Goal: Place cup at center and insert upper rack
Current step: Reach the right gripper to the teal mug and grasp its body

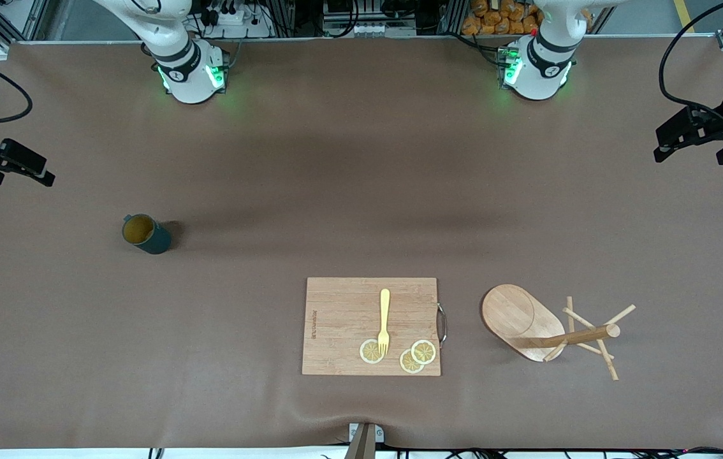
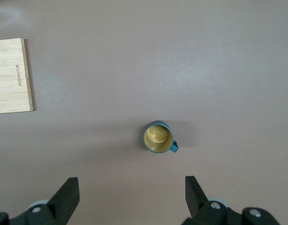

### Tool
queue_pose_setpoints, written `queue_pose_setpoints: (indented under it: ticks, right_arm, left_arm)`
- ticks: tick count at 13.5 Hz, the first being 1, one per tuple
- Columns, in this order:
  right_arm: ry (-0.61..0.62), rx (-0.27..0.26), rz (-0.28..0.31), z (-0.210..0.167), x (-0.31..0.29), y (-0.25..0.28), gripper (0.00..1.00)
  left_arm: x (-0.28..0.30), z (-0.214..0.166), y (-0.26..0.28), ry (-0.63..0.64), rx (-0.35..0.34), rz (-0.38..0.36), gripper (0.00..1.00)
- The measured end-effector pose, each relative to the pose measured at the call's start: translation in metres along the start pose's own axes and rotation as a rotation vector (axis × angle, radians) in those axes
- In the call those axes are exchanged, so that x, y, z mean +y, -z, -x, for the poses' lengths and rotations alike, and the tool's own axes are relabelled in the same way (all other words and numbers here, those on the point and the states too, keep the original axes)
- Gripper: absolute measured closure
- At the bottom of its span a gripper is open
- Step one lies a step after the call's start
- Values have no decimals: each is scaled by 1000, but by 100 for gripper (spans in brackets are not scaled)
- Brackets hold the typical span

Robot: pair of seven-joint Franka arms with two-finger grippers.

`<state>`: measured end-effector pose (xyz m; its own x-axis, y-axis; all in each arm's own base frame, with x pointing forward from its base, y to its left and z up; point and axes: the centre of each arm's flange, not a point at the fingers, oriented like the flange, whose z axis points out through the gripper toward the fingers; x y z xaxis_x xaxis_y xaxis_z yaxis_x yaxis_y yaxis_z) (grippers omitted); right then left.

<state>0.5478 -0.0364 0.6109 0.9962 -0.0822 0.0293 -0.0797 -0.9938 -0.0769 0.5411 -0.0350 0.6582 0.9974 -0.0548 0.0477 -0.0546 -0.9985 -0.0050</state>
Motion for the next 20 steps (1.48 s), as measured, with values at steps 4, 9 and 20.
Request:
queue_pose_setpoints:
  ticks: [4, 9, 20]
  right_arm:
    - [0, -4, 0, 0, 0, -2, 0]
    - [-31, -20, -3, -10, 9, -77, 0]
    - [-373, -222, -15, -26, 9, -300, 0]
  left_arm:
    - [-2, 0, 0, 4, -4, 0, 0]
    - [-6, 1, -3, 12, -19, 0, 0]
    - [-7, 0, -8, 13, -36, 1, 0]
